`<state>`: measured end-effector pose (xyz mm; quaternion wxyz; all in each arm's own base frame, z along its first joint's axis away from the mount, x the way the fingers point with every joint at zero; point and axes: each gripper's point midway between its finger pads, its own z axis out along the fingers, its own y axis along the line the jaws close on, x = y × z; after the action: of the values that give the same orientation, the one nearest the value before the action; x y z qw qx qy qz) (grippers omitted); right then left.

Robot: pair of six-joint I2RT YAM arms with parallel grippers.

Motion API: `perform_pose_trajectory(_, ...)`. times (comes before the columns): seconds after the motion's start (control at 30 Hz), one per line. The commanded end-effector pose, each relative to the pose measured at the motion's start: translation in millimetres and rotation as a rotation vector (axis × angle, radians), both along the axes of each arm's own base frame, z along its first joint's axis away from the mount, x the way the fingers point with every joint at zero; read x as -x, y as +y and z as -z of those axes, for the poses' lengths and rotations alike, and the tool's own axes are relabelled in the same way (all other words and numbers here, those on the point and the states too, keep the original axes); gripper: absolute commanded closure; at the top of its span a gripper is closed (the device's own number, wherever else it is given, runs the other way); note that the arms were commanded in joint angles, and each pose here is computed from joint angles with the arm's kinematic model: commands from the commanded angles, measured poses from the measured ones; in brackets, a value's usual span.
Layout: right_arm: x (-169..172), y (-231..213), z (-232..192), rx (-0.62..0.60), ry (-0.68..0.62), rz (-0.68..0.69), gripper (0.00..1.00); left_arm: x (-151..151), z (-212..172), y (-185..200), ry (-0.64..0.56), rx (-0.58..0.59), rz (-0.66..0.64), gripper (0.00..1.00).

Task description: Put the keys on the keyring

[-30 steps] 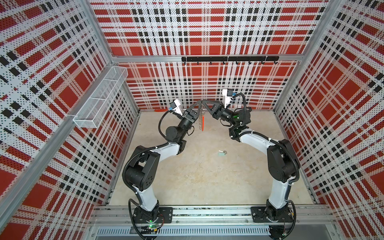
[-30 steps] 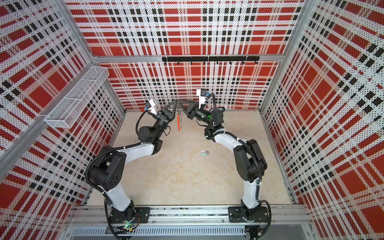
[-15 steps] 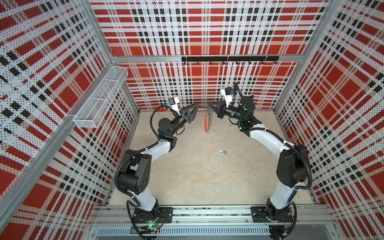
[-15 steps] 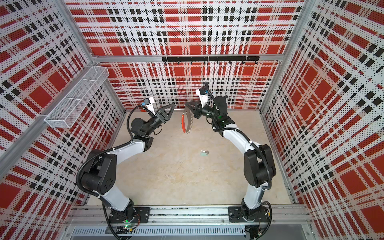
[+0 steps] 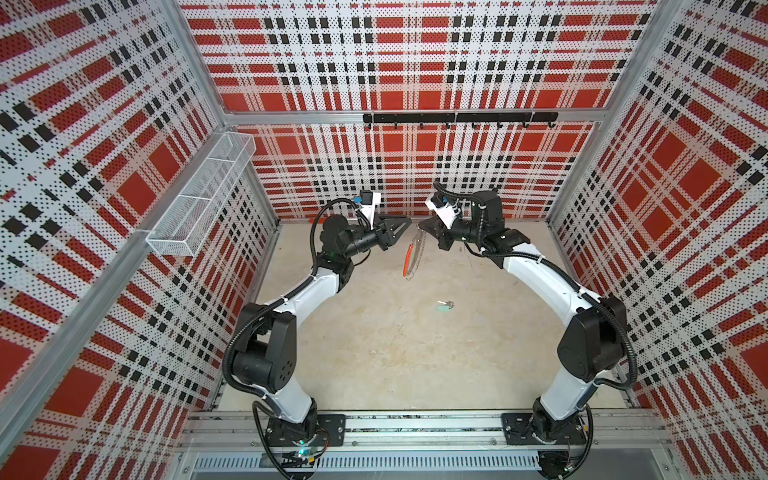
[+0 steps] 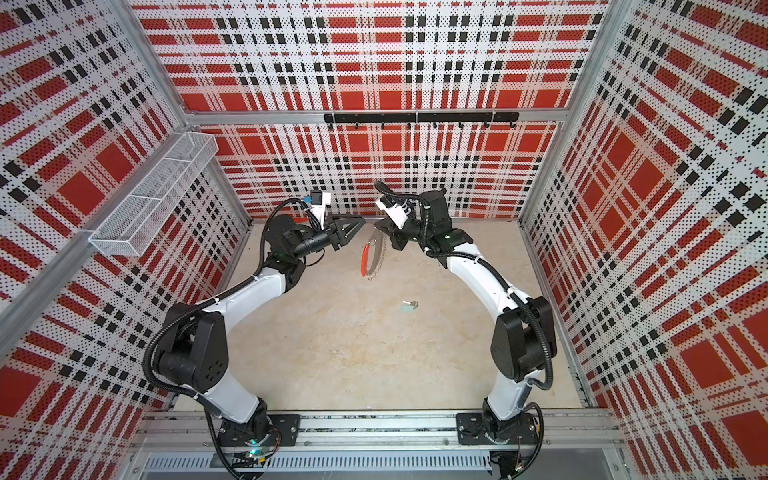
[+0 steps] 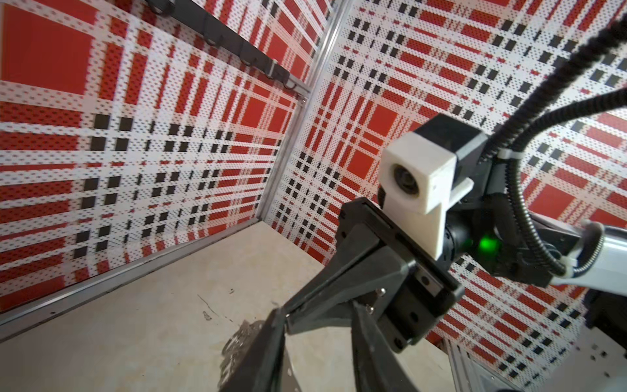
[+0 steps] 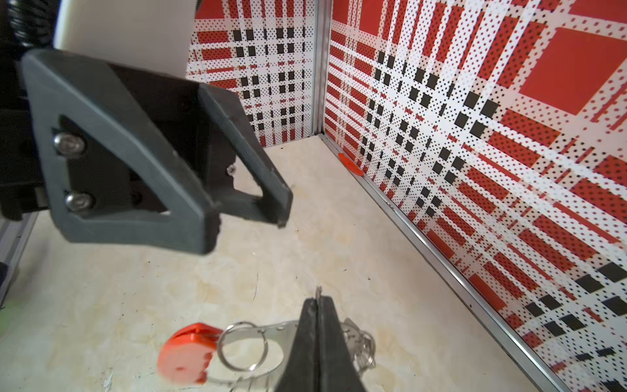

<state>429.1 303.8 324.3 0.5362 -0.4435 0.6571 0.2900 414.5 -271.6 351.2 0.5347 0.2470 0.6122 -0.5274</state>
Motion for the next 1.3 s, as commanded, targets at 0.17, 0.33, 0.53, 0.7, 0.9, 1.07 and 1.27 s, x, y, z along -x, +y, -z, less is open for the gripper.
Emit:
perform_pose_trajectory(0.17,30.7,-3.3,-57.0,-0.219,-0.059,-0.161,1.0,6.9,-0.7,-6.4,0.039,-0.001,0.083,0.66)
perform_pose_trajectory(0.33,34.8,-1.0,-59.5,-0.272,-0.035,-0.209,1.0,4.3,-4.3,0.7,0.055,0.016,0.068,0.69)
perform_pose_trajectory(0.53,41.7,-1.1,-68.7,-0.323,-0.031,-0.252,1.0,4.8,-7.9,5.9,0.057,0.029,0.07,0.68)
perform_pose_trajectory(0.7,43.1,-0.1,-69.0,-0.332,-0.017,-0.265,1.0,10.9,-13.1,1.6,0.051,0.048,0.102,0.66)
perform_pose_trajectory(0.9,42.9,0.3,-69.0,-0.334,-0.013,-0.268,1.0,17.0,-19.4,-3.4,0.042,0.069,0.135,0.66)
perform_pose_trajectory(1.07,43.7,0.7,-70.5,-0.344,-0.009,-0.276,1.0,20.2,-23.8,-5.7,0.037,0.087,0.157,0.66)
perform_pose_trajectory(1.27,45.1,1.8,-73.6,-0.355,-0.009,-0.288,1.0,22.4,-24.9,-9.5,0.038,0.094,0.177,0.72)
